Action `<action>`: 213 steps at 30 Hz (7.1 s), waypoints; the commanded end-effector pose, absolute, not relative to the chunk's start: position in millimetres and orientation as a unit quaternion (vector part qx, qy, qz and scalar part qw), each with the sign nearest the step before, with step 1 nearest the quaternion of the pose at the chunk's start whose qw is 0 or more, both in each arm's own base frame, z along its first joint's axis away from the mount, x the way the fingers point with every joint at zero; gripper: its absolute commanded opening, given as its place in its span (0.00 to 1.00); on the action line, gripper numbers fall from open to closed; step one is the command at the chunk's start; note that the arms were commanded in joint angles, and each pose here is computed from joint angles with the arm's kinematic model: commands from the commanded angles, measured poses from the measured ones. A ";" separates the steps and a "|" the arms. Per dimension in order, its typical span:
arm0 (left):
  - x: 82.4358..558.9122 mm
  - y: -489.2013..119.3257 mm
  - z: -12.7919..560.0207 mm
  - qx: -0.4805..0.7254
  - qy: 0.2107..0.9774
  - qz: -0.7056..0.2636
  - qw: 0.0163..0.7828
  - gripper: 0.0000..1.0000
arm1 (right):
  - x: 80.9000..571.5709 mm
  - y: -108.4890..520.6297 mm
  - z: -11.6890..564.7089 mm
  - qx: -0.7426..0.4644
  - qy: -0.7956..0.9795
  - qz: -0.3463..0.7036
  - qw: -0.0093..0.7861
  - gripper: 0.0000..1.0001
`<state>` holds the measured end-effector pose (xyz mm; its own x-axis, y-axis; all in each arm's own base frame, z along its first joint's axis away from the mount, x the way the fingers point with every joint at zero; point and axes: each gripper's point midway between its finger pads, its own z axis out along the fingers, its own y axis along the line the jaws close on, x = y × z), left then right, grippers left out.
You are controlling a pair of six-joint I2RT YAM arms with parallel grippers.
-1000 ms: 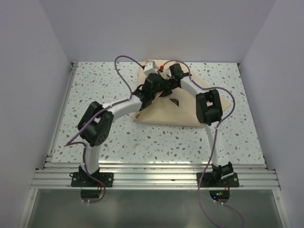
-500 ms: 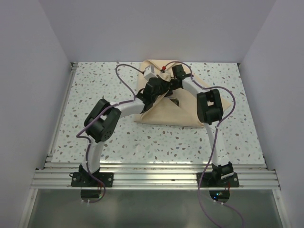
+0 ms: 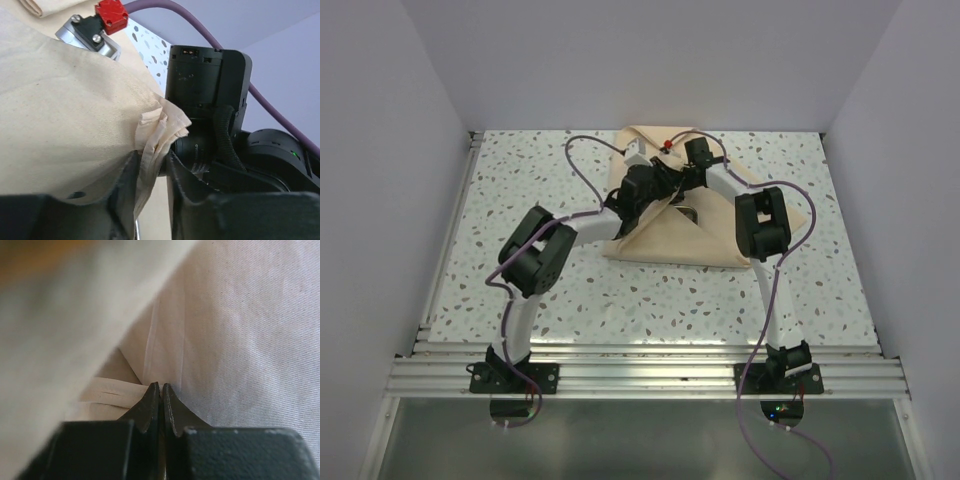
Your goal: Prepare the surgical pack
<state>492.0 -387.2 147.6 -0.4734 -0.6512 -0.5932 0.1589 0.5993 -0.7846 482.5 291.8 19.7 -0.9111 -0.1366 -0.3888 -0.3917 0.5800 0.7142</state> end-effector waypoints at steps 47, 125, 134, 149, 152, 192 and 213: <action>362.3 -243.7 92.6 -0.003 0.831 -0.315 0.458 0.14 | 453.2 279.0 -31.1 -0.119 0.909 0.391 0.080 0.00; 358.2 -254.4 95.6 0.032 0.820 -0.335 0.463 0.12 | 510.5 200.7 94.7 0.152 0.831 0.458 0.278 0.56; 355.0 -256.7 101.5 0.046 0.815 -0.338 0.469 0.12 | 507.4 184.1 90.9 0.168 0.846 0.411 0.294 0.28; 337.6 -256.3 110.4 0.056 0.812 -0.340 0.471 0.12 | 504.5 158.5 78.3 0.171 0.870 0.344 0.308 0.00; 329.9 -253.5 105.4 0.054 0.815 -0.341 0.465 0.12 | 505.5 157.3 70.6 0.170 0.874 0.339 0.303 0.00; 319.3 -257.0 131.3 0.071 0.817 -0.329 0.469 0.23 | 429.8 -75.7 92.5 0.355 0.856 -0.040 0.374 0.51; 321.8 -215.5 123.6 0.063 0.816 -0.315 0.481 0.25 | 437.9 -134.5 40.1 0.402 0.847 -0.070 0.341 0.54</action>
<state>321.0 -213.1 114.7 -0.5614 -0.2051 -0.8017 0.3587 0.8127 -0.4591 417.3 -129.1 30.0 -0.4865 0.6454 -0.5889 0.7372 0.6650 0.1196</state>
